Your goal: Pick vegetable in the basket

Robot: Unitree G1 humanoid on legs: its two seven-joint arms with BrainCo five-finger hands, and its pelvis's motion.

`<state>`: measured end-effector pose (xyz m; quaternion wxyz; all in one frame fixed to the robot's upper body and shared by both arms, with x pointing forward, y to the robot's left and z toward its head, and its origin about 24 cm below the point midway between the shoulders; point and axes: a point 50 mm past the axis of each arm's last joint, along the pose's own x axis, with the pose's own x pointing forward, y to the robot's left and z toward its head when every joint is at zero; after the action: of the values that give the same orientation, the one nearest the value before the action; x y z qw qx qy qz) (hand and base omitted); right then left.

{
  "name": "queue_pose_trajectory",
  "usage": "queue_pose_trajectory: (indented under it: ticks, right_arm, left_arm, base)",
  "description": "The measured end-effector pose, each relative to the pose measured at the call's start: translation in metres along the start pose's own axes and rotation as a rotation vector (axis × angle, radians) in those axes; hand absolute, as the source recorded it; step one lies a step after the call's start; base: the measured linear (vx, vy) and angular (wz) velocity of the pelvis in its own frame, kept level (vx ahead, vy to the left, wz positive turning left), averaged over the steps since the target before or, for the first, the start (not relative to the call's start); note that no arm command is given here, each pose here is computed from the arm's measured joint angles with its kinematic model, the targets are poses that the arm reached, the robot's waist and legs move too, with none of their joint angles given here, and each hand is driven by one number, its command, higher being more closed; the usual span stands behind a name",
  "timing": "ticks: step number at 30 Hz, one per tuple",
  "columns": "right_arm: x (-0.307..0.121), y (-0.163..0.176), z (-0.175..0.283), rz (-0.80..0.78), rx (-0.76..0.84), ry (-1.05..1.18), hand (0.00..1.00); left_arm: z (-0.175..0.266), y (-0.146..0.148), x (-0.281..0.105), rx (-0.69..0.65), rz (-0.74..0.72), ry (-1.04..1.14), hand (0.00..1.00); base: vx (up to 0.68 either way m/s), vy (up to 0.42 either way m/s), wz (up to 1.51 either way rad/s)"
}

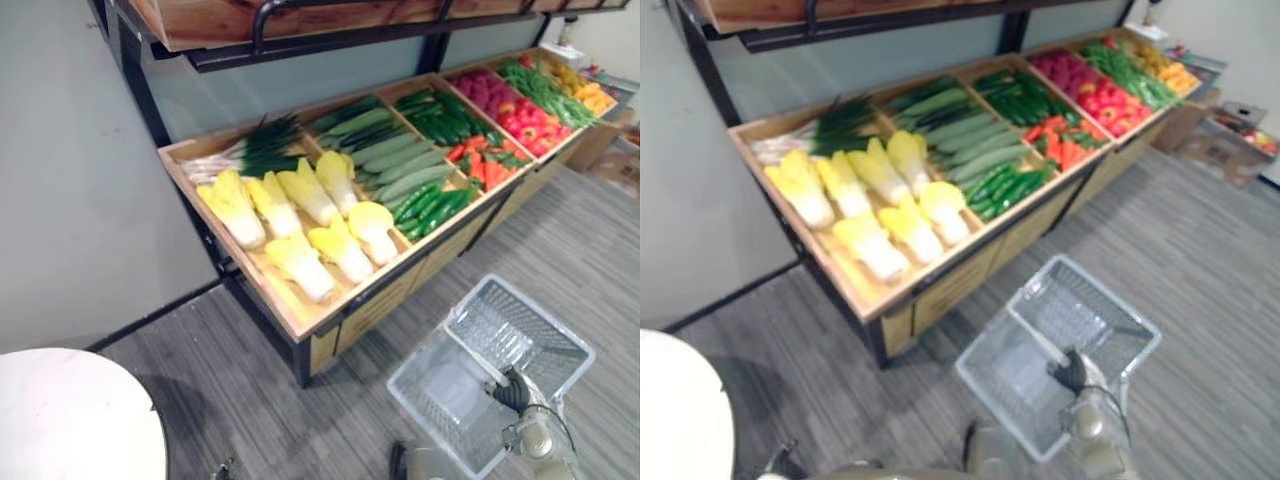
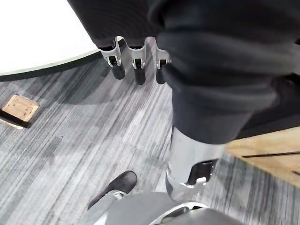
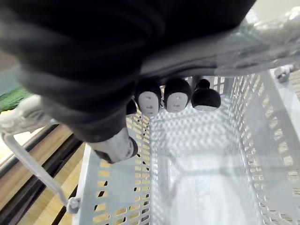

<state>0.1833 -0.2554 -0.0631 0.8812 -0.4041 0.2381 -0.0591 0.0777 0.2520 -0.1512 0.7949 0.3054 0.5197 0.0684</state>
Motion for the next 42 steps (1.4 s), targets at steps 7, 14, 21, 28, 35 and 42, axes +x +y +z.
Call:
queue_pose_trajectory:
  ticks: [7,14,21,28,35,42]
  right_arm:
    - [-0.002,-0.015,-0.016,-0.055,0.008,0.067,1.00]
    - [-0.017,-0.019,-0.049,-0.061,0.001,0.187,1.00]
    - [-0.029,-0.040,-0.074,-0.190,0.079,0.290,1.00]
    - [-0.038,-0.025,-0.080,-0.153,0.094,0.320,1.00]
    - [-0.042,-0.024,-0.086,-0.151,0.092,0.355,1.00]
    - [-0.027,-0.020,-0.072,-0.133,0.100,0.312,1.00]
  left_arm:
    - [0.002,-0.015,-0.004,-0.046,-0.028,0.010,0.00]
    - [0.002,-0.012,-0.003,-0.107,-0.001,0.029,0.00]
    - [-0.008,-0.020,-0.008,-0.136,0.007,0.078,0.00]
    - [-0.025,-0.029,-0.014,-0.080,-0.031,0.122,0.00]
    - [-0.025,-0.019,-0.010,0.032,-0.037,0.086,0.00]
    - [-0.024,-0.012,-0.008,0.045,-0.025,0.067,0.00]
  base:
    - [0.29,-0.310,0.25]
    - [0.25,-0.135,0.41]
    - [0.12,0.050,-0.07]
    - [0.10,0.274,-0.62]
    - [0.12,0.210,-0.50]
    - [0.05,0.013,-0.32]
